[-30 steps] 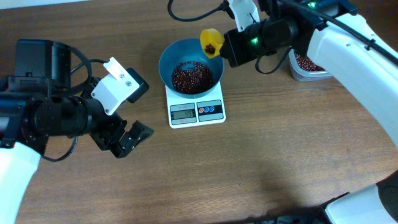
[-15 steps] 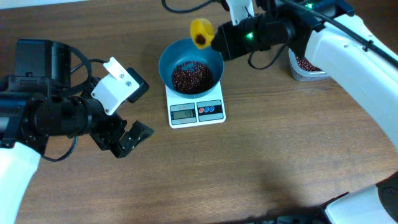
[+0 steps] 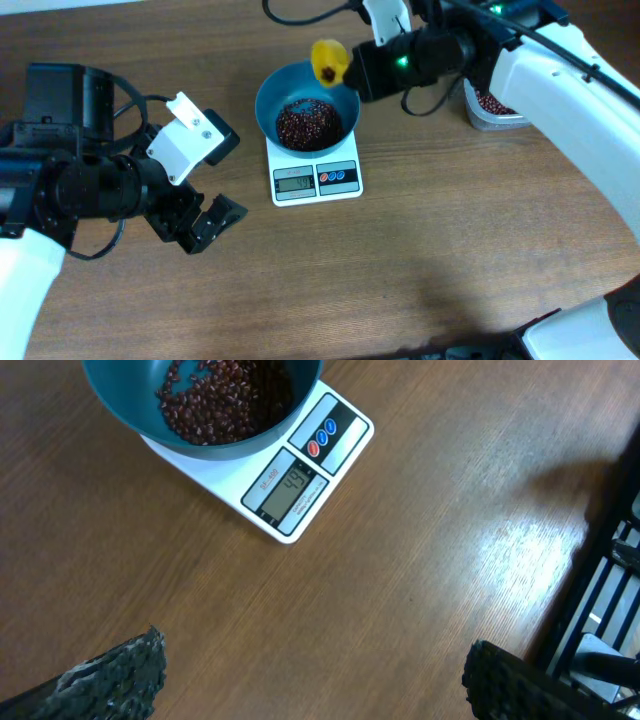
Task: Scoop item into bowl and weigh 50g on scale
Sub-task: 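Hold the scoop tilted over the bowl while the scale settles, then carry the empty yellow scoop right to the bean tub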
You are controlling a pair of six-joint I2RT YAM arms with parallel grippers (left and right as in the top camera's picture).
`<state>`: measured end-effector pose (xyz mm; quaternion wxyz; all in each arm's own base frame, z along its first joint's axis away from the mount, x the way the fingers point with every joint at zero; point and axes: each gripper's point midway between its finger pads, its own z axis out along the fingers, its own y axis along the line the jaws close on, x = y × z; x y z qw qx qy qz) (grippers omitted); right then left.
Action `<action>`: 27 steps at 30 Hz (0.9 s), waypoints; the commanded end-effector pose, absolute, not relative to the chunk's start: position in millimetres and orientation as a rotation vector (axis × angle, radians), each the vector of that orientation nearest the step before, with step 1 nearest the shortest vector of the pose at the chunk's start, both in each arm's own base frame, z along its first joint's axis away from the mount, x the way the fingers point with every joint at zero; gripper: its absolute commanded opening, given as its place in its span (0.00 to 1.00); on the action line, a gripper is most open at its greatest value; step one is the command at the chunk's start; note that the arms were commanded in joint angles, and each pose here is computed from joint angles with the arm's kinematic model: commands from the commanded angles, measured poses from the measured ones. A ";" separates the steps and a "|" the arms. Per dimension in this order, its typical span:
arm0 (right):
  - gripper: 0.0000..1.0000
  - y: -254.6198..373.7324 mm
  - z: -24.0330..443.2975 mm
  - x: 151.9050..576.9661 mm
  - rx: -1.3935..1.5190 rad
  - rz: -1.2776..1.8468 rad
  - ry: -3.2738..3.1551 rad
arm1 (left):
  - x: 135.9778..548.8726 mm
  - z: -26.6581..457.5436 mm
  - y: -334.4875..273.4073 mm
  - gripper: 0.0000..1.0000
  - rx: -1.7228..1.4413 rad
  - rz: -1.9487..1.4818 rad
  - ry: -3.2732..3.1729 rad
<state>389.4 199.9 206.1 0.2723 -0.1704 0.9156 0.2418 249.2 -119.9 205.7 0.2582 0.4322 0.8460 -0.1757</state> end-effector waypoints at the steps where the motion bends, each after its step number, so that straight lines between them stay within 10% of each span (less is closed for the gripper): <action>1: 0.04 217.4 221.0 387.6 -0.507 0.762 2.403 | 249.3 209.7 -123.4 0.99 1.162 -0.499 2.285; 27: 0.04 196.1 198.0 385.0 -0.448 0.591 2.519 | 249.3 209.7 -123.4 0.99 1.162 -0.499 2.285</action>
